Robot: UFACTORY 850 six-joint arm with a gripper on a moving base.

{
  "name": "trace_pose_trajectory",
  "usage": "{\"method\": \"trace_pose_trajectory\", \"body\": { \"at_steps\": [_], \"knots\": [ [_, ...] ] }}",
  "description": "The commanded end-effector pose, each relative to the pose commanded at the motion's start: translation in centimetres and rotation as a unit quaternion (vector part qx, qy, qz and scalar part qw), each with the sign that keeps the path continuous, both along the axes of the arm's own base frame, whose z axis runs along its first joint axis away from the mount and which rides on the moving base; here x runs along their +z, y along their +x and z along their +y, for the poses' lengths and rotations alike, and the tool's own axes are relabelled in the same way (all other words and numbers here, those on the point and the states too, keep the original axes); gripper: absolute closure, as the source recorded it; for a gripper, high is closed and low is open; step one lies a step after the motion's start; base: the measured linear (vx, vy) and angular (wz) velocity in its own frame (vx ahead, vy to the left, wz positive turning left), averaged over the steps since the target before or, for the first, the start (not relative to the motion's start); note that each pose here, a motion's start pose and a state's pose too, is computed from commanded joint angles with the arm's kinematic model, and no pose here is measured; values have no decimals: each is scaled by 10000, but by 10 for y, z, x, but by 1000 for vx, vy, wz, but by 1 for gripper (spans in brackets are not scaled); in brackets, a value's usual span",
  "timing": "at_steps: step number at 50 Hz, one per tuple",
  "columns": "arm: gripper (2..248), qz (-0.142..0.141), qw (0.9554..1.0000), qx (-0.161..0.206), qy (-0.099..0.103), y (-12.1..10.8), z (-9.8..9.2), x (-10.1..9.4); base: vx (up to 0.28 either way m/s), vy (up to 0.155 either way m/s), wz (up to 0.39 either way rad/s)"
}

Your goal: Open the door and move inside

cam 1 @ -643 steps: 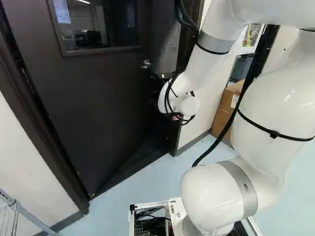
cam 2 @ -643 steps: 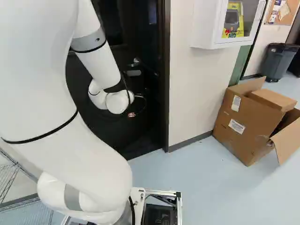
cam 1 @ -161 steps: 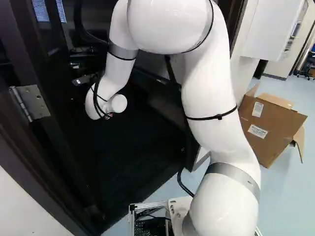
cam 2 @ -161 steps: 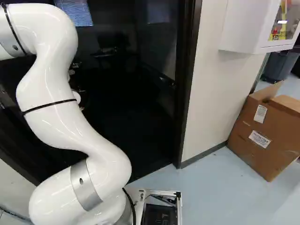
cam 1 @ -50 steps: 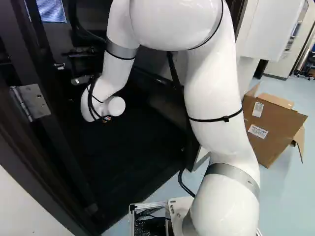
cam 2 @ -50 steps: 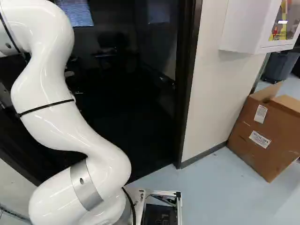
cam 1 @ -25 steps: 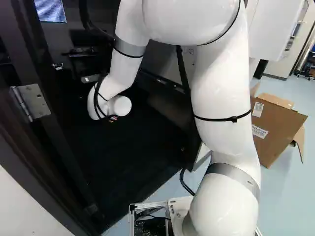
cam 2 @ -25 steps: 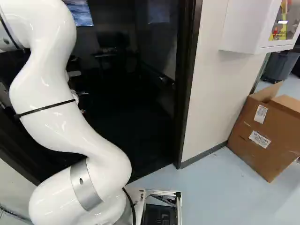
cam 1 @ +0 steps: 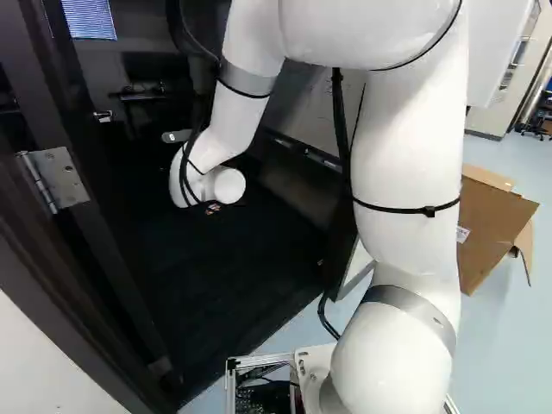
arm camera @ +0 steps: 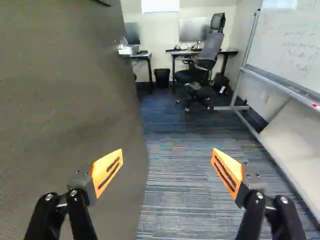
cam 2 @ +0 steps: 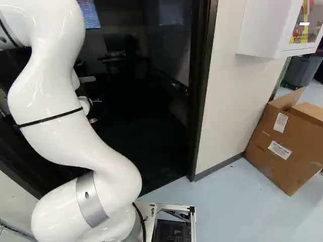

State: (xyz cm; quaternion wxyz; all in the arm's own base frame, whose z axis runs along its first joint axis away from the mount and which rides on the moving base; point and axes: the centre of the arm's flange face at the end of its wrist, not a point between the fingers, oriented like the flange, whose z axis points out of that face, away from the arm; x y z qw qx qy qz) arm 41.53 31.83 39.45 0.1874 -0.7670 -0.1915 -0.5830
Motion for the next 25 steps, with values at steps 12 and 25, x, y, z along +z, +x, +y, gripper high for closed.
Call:
{"method": "trace_pose_trajectory", "body": {
  "at_steps": [12,25],
  "knots": [
    [3,41,9998,-197,3,-2,-21,1,0,0,0],
    [3,68,9993,-358,-11,-6,-43,2,0,0,0]
  ]
}}
